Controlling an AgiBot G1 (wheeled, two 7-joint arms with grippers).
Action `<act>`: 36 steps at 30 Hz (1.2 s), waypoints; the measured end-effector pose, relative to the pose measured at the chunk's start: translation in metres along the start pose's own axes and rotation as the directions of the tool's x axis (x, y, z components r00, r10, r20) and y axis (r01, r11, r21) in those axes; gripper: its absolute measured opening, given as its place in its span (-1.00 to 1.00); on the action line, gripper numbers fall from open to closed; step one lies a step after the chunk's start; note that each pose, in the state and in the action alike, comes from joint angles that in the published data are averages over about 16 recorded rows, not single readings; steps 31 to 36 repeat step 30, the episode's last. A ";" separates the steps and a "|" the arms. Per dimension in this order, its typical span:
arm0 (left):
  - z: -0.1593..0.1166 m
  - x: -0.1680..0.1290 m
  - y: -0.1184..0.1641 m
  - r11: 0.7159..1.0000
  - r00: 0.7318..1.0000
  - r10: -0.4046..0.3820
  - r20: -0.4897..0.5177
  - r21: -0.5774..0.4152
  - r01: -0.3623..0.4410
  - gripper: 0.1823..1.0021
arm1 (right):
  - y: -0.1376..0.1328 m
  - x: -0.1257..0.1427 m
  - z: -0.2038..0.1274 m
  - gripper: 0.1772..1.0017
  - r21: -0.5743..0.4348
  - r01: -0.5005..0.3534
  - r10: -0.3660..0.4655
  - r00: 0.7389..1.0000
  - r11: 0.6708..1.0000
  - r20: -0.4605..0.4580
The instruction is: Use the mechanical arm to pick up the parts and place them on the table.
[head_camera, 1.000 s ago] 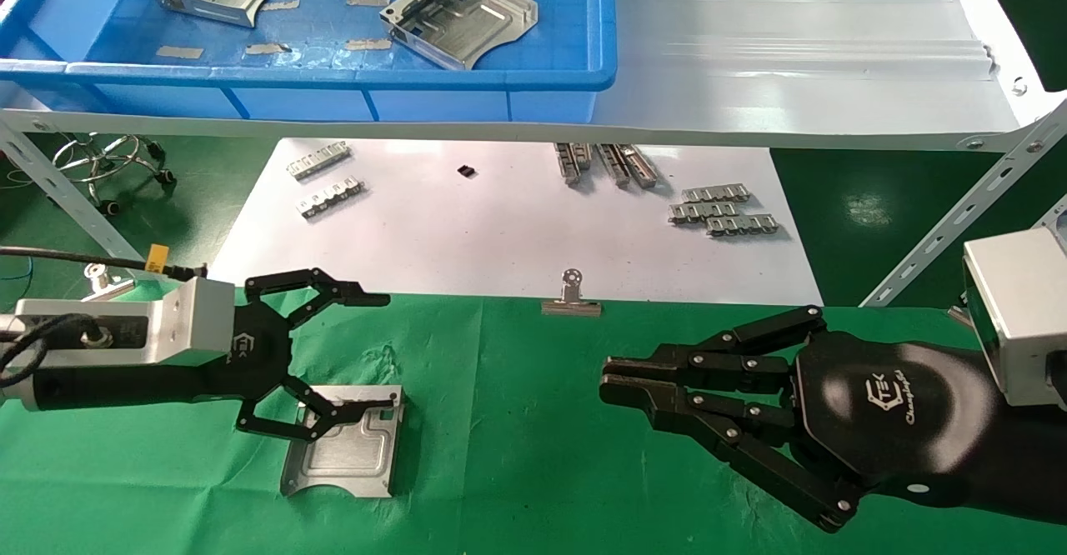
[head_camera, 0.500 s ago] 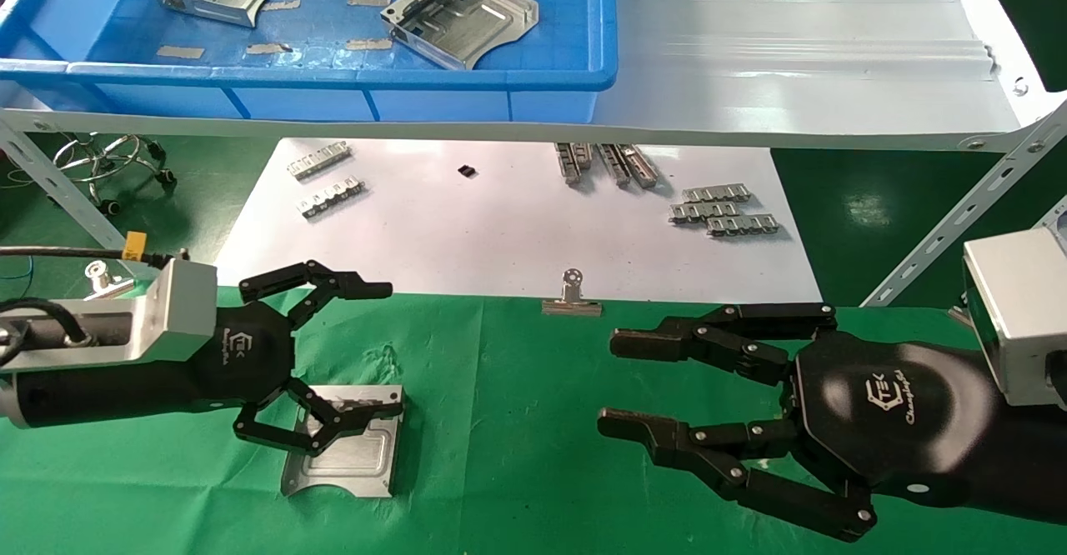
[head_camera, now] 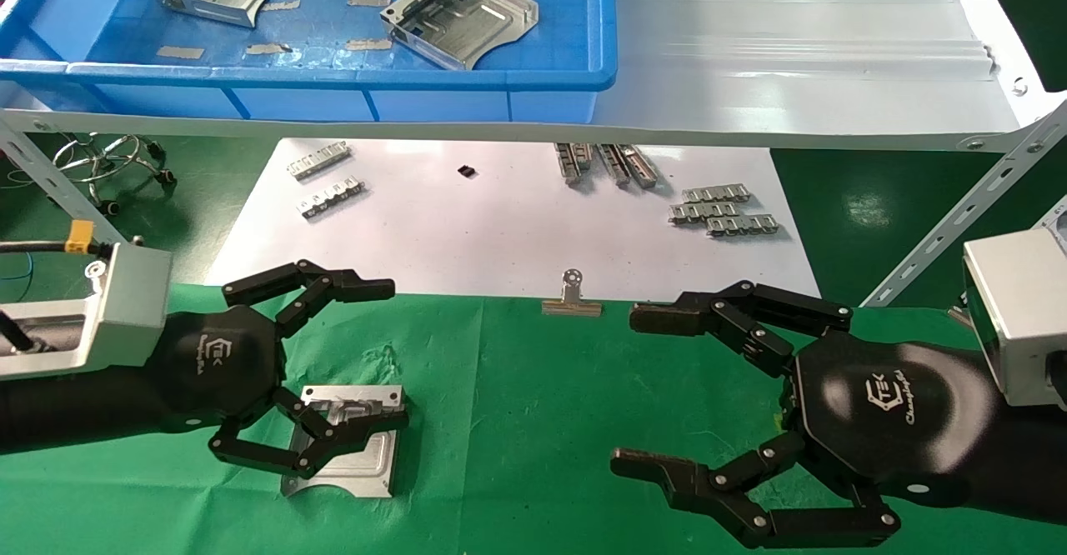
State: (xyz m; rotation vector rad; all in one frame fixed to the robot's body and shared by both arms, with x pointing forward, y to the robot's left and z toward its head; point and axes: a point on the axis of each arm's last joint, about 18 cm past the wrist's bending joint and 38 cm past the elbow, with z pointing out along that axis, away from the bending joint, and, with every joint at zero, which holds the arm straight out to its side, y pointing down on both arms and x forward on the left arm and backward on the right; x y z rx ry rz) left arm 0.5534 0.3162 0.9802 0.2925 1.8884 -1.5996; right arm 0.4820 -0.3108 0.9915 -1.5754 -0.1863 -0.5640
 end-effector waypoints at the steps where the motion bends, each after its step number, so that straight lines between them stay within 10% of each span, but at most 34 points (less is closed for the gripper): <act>1: 0.000 0.002 -0.002 1.000 1.000 -0.006 -0.002 0.006 0.006 1.00 | 0.000 0.000 0.000 0.44 0.000 0.000 0.000 1.000 1.000 0.000; 13: -0.006 0.029 -0.030 0.995 0.996 -0.076 -0.036 0.066 0.078 1.00 | 0.000 0.000 0.000 0.87 0.000 0.000 0.000 1.000 1.000 0.000; 36: -0.011 0.061 -0.059 0.986 0.988 -0.128 -0.090 0.097 0.137 1.00 | 0.000 0.000 0.000 1.00 0.000 0.000 0.000 1.000 1.000 0.000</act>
